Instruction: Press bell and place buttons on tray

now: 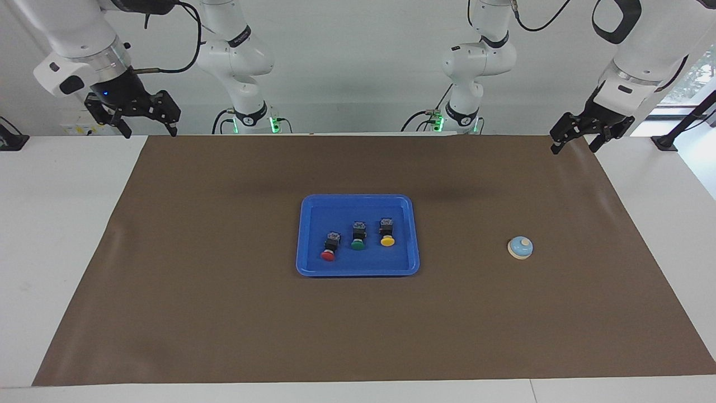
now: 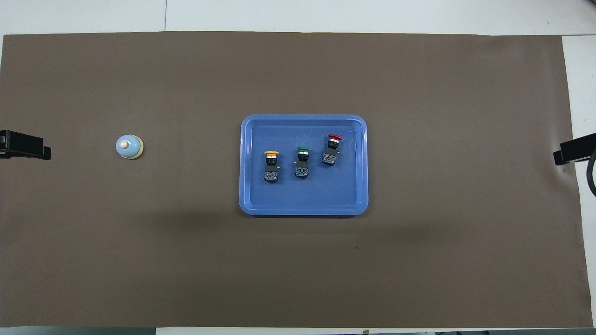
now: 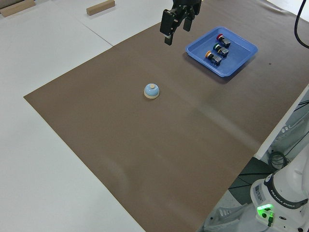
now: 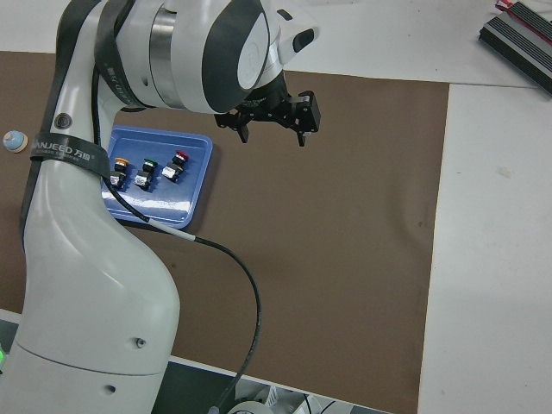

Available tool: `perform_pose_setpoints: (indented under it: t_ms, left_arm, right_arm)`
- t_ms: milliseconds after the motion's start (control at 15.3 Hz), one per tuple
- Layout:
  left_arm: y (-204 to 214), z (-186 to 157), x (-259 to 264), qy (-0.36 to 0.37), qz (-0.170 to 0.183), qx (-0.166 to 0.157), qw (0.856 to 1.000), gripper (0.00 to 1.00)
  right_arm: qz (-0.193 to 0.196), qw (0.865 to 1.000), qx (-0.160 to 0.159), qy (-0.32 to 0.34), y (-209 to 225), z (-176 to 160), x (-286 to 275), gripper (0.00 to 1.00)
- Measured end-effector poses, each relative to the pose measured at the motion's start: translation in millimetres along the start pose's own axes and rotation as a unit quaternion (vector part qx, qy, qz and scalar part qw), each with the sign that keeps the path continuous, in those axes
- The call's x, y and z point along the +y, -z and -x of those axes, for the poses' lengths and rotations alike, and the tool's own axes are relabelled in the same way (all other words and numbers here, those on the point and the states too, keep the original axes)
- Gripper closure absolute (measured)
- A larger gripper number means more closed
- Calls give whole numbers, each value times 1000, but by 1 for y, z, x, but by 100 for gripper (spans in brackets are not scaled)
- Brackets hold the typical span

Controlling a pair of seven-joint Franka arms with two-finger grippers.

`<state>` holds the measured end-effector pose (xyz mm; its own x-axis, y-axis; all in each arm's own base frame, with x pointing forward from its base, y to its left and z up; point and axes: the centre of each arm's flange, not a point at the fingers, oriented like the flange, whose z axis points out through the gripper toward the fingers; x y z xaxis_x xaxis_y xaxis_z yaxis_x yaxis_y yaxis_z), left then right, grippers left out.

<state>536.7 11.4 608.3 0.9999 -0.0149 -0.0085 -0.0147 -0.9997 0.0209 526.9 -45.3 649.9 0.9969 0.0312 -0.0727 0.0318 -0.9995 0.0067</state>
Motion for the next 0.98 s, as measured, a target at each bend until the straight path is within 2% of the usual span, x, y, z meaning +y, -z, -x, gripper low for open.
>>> perform_pose_setpoints:
  t_ms: [392,980]
  left_arm:
    - [-10,-1,17,-15,0,-23,1000,0]
    - [-11,1,18,-17,0,-28,999,0]
  right_arm:
    - [0,1000,0,0,0,0,0,0]
    - [0,1000,0,0,0,0,0,0]
